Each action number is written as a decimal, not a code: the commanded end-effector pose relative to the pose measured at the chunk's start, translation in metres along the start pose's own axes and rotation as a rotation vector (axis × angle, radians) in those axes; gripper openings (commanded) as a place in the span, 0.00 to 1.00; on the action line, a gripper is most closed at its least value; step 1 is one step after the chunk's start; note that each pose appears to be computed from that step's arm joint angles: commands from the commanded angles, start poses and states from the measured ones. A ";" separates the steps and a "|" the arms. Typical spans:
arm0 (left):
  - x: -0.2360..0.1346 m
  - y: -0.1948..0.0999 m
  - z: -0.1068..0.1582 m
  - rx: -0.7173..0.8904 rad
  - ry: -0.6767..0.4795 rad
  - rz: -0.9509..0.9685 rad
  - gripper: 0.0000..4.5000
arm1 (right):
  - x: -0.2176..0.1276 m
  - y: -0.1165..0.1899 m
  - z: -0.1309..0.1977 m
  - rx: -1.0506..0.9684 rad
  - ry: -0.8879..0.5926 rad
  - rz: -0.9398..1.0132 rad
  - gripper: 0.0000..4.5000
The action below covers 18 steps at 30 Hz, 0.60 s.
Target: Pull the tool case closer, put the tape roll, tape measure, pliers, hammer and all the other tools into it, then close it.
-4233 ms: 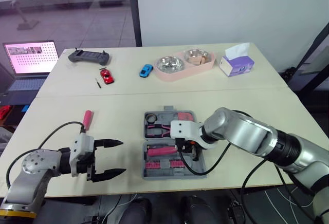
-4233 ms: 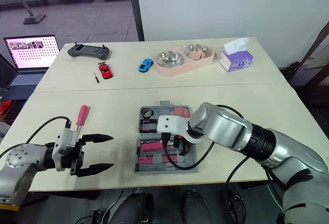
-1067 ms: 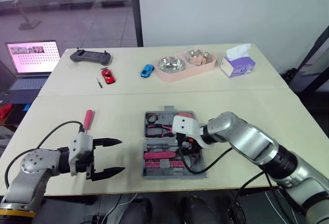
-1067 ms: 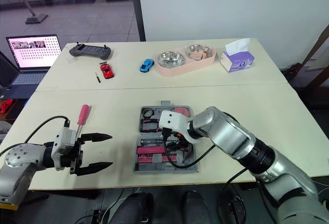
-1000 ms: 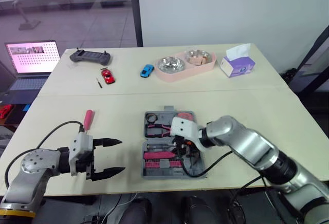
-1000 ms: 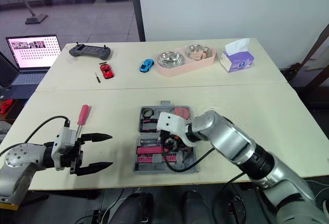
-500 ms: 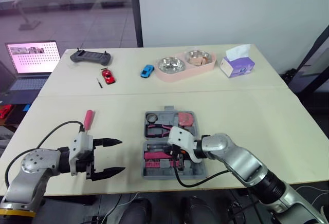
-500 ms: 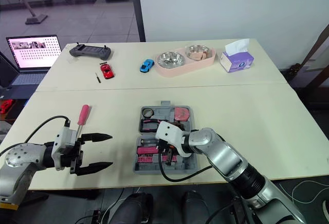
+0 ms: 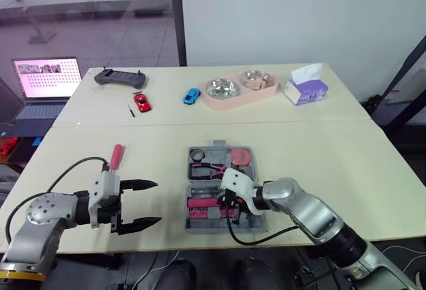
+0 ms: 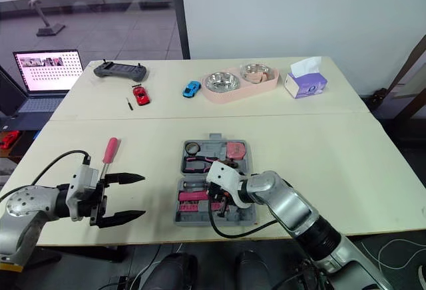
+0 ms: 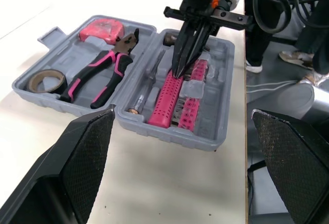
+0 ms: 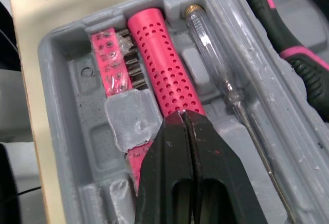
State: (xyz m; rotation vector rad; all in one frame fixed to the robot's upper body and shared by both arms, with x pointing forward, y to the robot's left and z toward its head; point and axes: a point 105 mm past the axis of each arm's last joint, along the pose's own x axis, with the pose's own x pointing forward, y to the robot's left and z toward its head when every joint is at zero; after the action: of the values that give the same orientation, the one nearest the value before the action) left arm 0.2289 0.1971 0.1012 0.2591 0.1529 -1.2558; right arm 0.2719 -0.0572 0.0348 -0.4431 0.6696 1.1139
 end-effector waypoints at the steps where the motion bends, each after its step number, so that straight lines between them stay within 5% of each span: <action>1: -0.006 0.004 0.010 0.044 -0.013 0.007 1.00 | 0.012 0.000 -0.076 0.303 0.302 -0.031 0.01; 7: -0.006 0.004 0.010 0.043 -0.011 0.003 1.00 | 0.015 0.009 -0.074 0.355 0.315 0.015 0.01; 12: -0.009 0.005 0.009 0.042 -0.009 0.009 1.00 | 0.003 0.003 -0.002 0.210 -0.005 0.026 0.01; 15: -0.014 0.008 0.010 0.016 -0.019 0.039 1.00 | -0.051 -0.018 0.067 0.060 -0.349 -0.103 0.01; 18: -0.024 0.008 0.010 -0.023 -0.015 0.093 1.00 | -0.113 -0.018 0.071 -0.017 -0.453 -0.193 0.01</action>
State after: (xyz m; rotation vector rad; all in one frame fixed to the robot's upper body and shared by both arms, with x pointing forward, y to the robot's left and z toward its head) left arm 0.2289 0.2094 0.1063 0.2242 0.1683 -1.2104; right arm 0.2854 -0.0792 0.1316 -0.2281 0.3380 1.0050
